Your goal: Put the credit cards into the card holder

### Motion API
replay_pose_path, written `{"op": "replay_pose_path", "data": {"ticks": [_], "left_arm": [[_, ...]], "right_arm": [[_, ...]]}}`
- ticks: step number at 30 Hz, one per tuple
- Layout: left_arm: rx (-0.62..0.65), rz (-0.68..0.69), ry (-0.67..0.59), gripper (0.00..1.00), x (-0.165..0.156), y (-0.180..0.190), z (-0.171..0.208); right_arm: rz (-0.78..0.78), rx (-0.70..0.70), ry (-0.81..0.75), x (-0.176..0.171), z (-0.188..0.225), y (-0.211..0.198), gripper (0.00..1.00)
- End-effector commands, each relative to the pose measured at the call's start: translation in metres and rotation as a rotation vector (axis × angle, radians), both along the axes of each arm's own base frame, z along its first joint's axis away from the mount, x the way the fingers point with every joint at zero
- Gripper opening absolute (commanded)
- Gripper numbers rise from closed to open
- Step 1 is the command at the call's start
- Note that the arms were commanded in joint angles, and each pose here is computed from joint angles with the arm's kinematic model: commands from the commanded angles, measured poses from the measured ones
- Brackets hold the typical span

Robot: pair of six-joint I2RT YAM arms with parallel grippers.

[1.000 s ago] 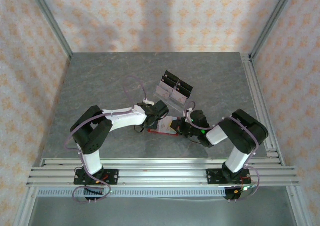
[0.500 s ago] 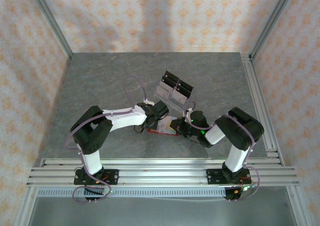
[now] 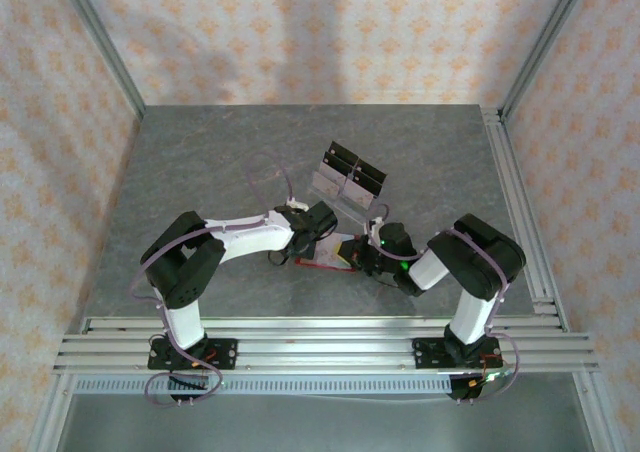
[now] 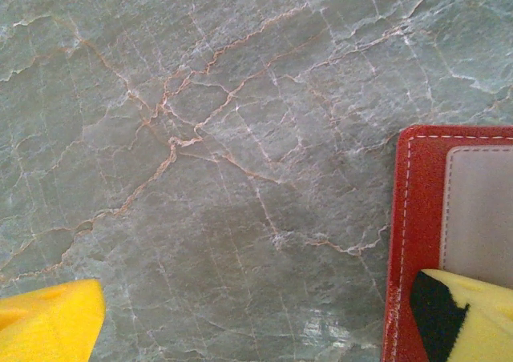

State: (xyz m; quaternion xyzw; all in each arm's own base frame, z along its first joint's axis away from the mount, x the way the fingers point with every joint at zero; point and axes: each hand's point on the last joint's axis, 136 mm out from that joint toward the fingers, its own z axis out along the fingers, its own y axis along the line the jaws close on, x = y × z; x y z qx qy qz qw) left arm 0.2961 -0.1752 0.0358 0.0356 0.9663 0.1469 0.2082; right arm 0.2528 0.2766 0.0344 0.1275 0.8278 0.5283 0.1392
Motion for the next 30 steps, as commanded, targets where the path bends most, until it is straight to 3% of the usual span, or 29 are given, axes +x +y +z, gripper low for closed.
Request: {"op": "replay_pose_path", "data": {"ticks": [1, 18, 27, 30], "left_arm": [[0.055, 0.010, 0.004, 1.00, -0.005, 0.010, -0.002], [0.051, 0.010, 0.007, 1.00, -0.007, 0.010, -0.003], [0.035, 0.020, -0.006, 1.00, -0.005, 0.010, 0.004], [0.025, 0.030, -0.015, 1.00, -0.004, 0.010, 0.008]], "right_arm": [[-0.009, -0.024, 0.012, -0.006, -0.011, -0.004, 0.00], [0.013, -0.056, 0.032, 0.000, -0.018, 0.009, 0.00], [0.008, -0.097, 0.017, -0.001, -0.006, 0.003, 0.33], [0.015, -0.144, 0.005, -0.002, -0.001, -0.002, 0.39]]}}
